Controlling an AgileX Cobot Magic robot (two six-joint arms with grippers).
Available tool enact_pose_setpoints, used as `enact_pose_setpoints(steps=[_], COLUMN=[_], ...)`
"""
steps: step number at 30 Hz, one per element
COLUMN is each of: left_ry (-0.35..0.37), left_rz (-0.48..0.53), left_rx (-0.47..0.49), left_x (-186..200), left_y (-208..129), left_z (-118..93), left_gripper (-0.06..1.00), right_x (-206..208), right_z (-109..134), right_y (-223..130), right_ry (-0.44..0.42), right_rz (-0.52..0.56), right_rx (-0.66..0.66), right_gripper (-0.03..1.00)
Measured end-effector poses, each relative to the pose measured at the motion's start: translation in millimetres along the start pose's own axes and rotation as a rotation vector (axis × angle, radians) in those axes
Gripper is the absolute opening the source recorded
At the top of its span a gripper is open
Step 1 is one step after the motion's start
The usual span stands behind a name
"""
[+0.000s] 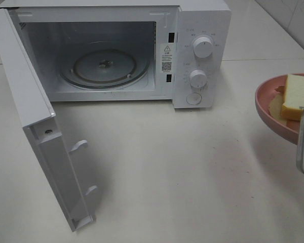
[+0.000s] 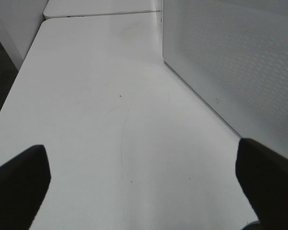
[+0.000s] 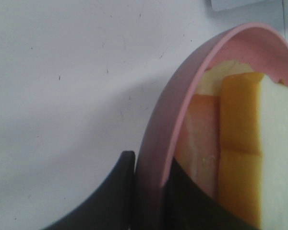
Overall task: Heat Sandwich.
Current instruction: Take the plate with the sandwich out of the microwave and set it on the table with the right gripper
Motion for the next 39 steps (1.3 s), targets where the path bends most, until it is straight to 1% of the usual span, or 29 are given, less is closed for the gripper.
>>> enact_pose_setpoints(steps=[2, 3, 5, 7, 10, 13, 14, 16, 20, 21, 24, 27, 29, 30, 33, 37, 38, 39], left_ry=[0.000, 0.000, 0.000, 0.000, 0.000, 0.000, 0.000, 0.000, 0.000, 0.000, 0.000, 0.000, 0.000, 0.000, 0.000, 0.000, 0.000, 0.000], left_rz=[0.000, 0.000, 0.000, 0.000, 0.000, 0.000, 0.000, 0.000, 0.000, 0.000, 0.000, 0.000, 0.000, 0.000, 0.000, 0.000, 0.000, 0.000], left_rx=[0.000, 0.000, 0.000, 0.000, 0.000, 0.000, 0.000, 0.000, 0.000, 0.000, 0.000, 0.000, 0.000, 0.000, 0.000, 0.000, 0.000, 0.000], left_x=[0.0, 0.0, 0.0, 0.0, 0.0, 0.0, 0.0, 0.0, 0.0, 0.0, 0.0, 0.0, 0.0, 0.0, 0.0, 0.0, 0.0, 0.0], left_y=[0.0, 0.0, 0.0, 0.0, 0.0, 0.0, 0.0, 0.0, 0.0, 0.0, 0.0, 0.0, 0.0, 0.0, 0.0, 0.0, 0.0, 0.0], left_z=[0.0, 0.0, 0.0, 0.0, 0.0, 0.0, 0.0, 0.0, 0.0, 0.0, 0.0, 0.0, 0.0, 0.0, 0.0, 0.0, 0.0, 0.0], left_gripper=[0.97, 0.97, 0.97, 0.97, 0.97, 0.97, 0.97, 0.97, 0.97, 0.97, 0.97, 0.97, 0.97, 0.97, 0.97, 0.97, 0.97, 0.97], right_x=[-1.8, -6.3, -8.8, -17.0, -21.8, -31.8, -31.8, -39.3, -46.3, -51.0, -55.0, -63.2, -65.0, -69.2, -72.9, -80.6, -80.6, -83.7], right_z=[-0.3, -0.9, -1.2, -2.8, -3.8, -5.5, -5.5, -5.7, -6.1, -6.1, -5.7, -3.4, -2.7, -1.8, -1.3, -0.5, -0.5, -0.8], right_y=[-0.2, -0.7, -0.7, -0.2, 0.3, 1.2, 1.2, 2.0, 2.8, 3.1, 3.3, 3.1, 3.0, 2.4, 1.2, -2.8, -2.8, -3.3], right_ry=[-0.003, -0.009, -0.013, -0.034, -0.049, -0.082, -0.082, -0.104, -0.128, -0.143, -0.155, -0.172, -0.175, -0.189, -0.208, -0.261, -0.261, -0.288], right_rz=[0.013, 0.043, 0.058, 0.099, 0.119, 0.157, 0.157, 0.180, 0.199, 0.211, 0.221, 0.244, 0.250, 0.264, 0.280, 0.326, 0.326, 0.346], right_rx=[-0.014, -0.048, -0.064, -0.100, -0.122, -0.196, -0.196, -0.263, -0.320, -0.355, -0.391, -0.477, -0.497, -0.538, -0.573, -0.656, -0.656, -0.711], right_gripper=[0.14, 0.14, 0.14, 0.14, 0.14, 0.14, 0.14, 0.14, 0.14, 0.14, 0.14, 0.14, 0.14, 0.14, 0.14, 0.14, 0.14, 0.14])
Point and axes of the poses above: a point on each arm's last joint axis where the gripper is mounted, x pointing back along that axis away from the gripper, z along the wrist's bending axis when the last joint is at zero, y = z × x, the point moved 3 cm from there along -x, pointing out along that axis toward the gripper, and after that the axes turned 13 degrees about -x, right-handed, at the moved point
